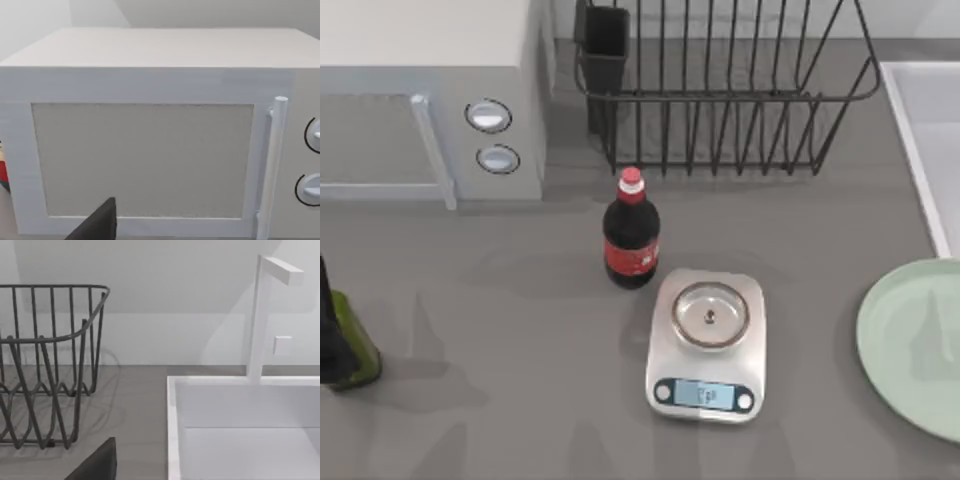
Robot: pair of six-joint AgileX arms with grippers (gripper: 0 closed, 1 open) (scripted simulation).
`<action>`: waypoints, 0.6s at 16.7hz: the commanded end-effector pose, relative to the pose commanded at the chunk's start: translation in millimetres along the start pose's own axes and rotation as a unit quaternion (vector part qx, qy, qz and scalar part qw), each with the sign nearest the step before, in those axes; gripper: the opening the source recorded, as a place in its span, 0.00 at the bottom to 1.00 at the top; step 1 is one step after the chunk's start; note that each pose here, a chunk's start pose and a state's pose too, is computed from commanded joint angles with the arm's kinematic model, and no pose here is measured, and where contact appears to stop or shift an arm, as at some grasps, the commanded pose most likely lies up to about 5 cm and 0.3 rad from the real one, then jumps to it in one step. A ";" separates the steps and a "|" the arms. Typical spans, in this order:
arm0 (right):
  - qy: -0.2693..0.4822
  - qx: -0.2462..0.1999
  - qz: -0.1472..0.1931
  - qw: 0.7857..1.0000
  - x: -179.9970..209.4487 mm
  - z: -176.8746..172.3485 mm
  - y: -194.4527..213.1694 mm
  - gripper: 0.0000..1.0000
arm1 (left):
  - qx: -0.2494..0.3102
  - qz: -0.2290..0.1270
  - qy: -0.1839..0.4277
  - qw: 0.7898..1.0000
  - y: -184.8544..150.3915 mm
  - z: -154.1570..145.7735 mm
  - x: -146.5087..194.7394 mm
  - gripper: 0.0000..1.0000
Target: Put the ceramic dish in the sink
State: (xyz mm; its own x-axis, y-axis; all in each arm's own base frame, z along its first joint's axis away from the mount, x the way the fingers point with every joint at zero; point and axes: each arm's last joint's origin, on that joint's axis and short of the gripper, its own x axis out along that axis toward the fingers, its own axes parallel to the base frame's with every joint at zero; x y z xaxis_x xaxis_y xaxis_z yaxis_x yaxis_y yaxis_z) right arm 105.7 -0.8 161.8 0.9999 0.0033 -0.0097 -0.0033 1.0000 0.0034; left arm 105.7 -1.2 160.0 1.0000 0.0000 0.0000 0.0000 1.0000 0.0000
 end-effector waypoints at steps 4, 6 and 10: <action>0.067 0.020 0.019 0.997 3.3 21.3 4.8 1.00 | 0.000 0.000 0.000 1.000 0.0 0.0 0.0 1.00; 0.129 0.033 0.032 0.991 10.4 36.4 9.2 1.00 | 0.000 0.000 0.000 1.000 0.0 0.0 0.0 1.00; 0.291 0.053 0.051 0.954 42.1 64.8 24.6 1.00 | 0.000 0.000 0.000 1.000 0.0 0.0 0.0 1.00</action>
State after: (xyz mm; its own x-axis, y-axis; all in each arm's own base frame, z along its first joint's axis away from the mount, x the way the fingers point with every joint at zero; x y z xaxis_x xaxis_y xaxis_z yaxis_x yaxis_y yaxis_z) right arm 148.4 23.7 226.3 0.8195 0.1321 -0.5576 -0.0672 0.9885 0.1354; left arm 105.7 -1.2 160.0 1.0000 0.0000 0.0000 0.0000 1.0000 0.0000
